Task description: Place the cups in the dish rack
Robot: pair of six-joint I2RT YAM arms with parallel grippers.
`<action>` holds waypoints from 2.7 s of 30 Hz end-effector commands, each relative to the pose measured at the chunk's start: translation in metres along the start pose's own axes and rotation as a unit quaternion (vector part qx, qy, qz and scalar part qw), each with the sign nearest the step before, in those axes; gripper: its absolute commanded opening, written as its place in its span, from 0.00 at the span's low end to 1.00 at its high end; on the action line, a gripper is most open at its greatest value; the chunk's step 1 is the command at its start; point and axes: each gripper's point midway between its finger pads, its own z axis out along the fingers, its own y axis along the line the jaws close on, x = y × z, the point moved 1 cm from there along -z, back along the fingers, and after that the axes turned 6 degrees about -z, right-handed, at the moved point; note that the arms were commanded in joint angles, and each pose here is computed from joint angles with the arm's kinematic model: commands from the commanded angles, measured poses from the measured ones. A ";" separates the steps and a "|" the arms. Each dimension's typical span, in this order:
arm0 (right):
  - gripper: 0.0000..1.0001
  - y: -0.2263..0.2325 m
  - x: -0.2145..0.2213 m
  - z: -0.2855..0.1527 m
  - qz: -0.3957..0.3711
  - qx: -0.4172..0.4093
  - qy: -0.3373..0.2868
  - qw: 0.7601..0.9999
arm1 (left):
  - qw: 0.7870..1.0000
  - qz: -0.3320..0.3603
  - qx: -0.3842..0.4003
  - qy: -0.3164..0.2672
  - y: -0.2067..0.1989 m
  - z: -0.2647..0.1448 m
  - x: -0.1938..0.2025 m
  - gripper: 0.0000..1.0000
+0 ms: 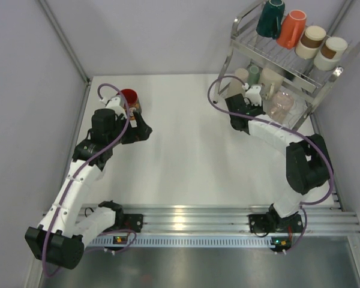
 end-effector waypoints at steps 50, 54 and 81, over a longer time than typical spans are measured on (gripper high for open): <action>0.00 -0.023 -0.050 0.107 -0.233 0.082 -0.034 0.968 | 0.997 0.016 0.075 -0.030 -0.022 -0.027 0.001 0.98; 0.00 -0.029 -0.052 0.115 -0.227 0.089 -0.033 0.969 | 0.997 0.014 0.073 -0.029 -0.021 -0.027 0.002 0.98; 0.00 -0.055 -0.059 0.150 -0.191 0.116 -0.041 0.974 | 0.996 0.003 0.078 -0.041 -0.027 -0.033 -0.006 0.98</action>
